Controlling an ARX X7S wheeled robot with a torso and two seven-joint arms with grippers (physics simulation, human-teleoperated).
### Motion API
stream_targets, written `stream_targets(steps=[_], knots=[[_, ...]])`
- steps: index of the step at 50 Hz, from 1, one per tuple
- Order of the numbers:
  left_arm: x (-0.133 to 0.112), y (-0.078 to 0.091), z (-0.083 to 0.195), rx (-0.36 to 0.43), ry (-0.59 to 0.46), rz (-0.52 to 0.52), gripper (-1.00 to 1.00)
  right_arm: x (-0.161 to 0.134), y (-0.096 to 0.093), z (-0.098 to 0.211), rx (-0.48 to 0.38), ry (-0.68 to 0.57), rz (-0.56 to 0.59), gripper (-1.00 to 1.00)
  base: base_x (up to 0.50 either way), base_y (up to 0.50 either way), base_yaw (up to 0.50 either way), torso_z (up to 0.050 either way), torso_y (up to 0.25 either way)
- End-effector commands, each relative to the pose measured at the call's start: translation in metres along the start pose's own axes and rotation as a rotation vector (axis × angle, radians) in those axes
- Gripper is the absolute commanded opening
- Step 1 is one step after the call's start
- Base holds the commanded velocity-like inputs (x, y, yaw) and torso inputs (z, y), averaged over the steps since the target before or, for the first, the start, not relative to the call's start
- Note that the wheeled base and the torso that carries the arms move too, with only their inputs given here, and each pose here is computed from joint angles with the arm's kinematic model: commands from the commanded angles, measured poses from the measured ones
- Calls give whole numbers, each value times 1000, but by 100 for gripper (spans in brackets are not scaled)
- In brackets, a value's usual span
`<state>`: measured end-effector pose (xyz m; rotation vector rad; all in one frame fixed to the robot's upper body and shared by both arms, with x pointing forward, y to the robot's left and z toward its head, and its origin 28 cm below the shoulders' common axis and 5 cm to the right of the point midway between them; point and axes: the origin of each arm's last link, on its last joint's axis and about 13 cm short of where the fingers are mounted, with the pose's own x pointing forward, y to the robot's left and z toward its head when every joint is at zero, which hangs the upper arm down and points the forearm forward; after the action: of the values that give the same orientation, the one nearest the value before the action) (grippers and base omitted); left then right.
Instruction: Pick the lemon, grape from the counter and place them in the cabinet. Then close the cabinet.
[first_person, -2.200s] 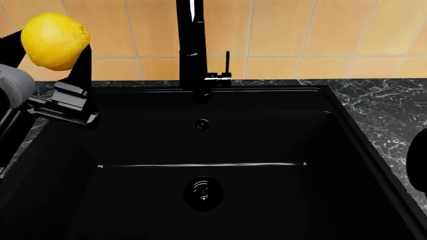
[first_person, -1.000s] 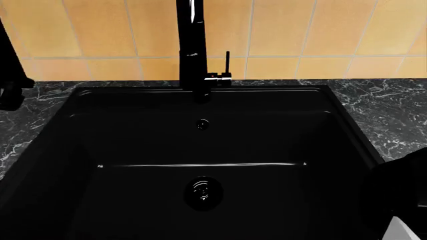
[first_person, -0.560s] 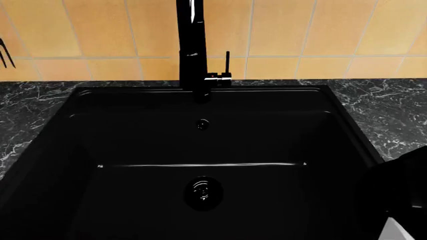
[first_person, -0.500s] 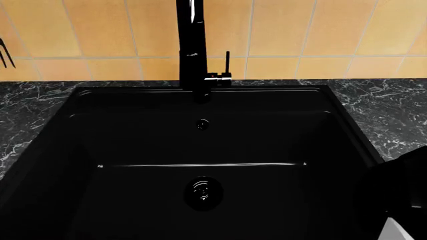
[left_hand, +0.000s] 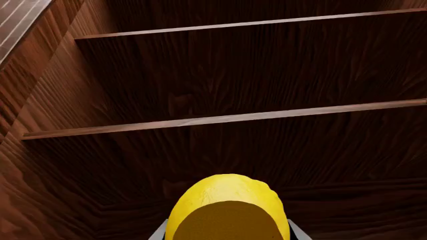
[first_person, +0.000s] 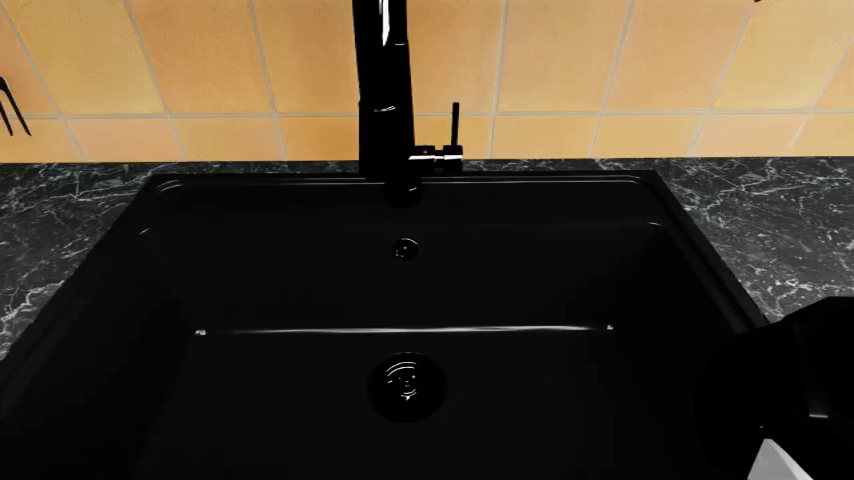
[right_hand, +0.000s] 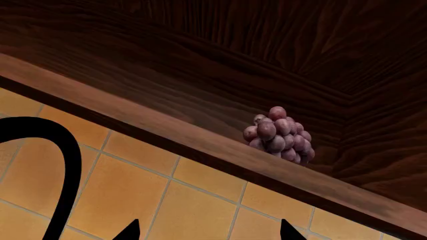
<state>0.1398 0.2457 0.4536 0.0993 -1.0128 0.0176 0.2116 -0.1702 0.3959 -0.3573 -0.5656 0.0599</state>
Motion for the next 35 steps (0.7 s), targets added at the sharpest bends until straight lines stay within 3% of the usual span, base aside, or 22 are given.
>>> stream_targets(steps=[1, 5, 15, 28, 35], knots=[[29, 0, 16, 7, -39, 36, -100, 2, 3, -3, 0, 8, 16, 100, 0, 0, 0, 0, 0], [40, -1, 17, 18, -38, 39, -100, 4, 5, -3, 1, 8, 23, 100, 0, 0, 0, 0, 0], [68, 1, -9, 45, 22, 40, -100, 5, 7, -4, 7, 12, 30, 100, 0, 0, 0, 0, 0], [100, 2, 3, 103, -27, 38, -100, 6, 9, -8, 13, 23, 27, 100, 0, 0, 0, 0, 1], [101, 0, 1, 109, -32, 31, -100, 6, 11, -8, 9, 31, 29, 100, 0, 0, 0, 0, 0]])
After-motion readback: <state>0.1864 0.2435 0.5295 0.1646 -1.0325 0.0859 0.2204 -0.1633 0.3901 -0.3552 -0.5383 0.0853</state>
